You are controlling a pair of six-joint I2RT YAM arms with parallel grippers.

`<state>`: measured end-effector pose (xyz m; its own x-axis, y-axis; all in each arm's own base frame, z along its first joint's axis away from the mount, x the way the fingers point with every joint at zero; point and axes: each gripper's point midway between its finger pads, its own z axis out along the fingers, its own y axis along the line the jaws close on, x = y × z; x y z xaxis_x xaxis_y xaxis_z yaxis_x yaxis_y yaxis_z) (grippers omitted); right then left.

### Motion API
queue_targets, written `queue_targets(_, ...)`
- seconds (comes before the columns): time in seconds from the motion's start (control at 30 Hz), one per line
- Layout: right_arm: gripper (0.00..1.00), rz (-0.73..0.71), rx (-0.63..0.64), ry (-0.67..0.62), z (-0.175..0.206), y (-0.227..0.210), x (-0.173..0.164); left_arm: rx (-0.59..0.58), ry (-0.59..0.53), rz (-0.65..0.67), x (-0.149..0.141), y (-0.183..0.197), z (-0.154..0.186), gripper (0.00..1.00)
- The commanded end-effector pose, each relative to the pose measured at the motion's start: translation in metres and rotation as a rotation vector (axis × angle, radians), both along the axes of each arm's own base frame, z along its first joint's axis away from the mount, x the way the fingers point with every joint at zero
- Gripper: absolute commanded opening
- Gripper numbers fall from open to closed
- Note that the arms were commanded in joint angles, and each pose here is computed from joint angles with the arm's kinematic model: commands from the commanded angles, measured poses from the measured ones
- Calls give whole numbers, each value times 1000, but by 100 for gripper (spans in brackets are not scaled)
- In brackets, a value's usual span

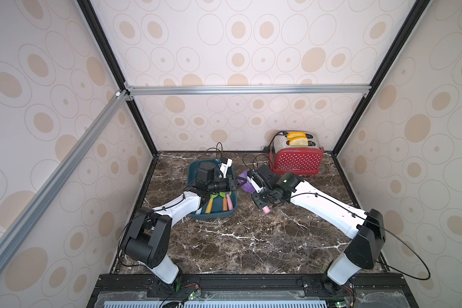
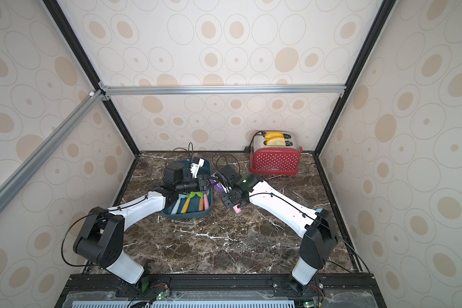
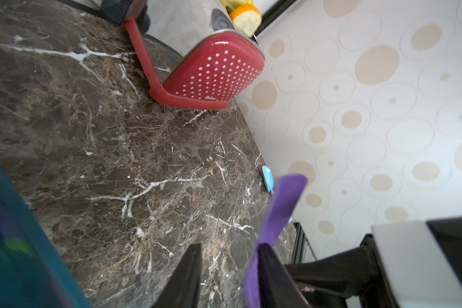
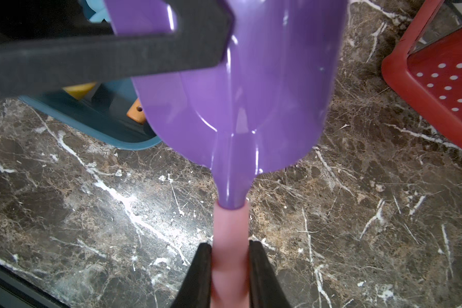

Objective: Put the shovel into the storage box
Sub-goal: Pick up the shovel from the center of the board.

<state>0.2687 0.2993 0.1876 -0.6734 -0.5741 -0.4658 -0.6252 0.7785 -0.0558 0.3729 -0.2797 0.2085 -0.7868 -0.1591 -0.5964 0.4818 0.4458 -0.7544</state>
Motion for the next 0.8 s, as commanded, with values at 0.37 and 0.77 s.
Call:
queue_targets(0.37,32,14,43,-58,18,6,-5,-30,-35,-6,0,-4,11,3)
queue_targets(0.77,72,-190,91,-425,98,-98,-26,8,-74,22,25,25,33,6)
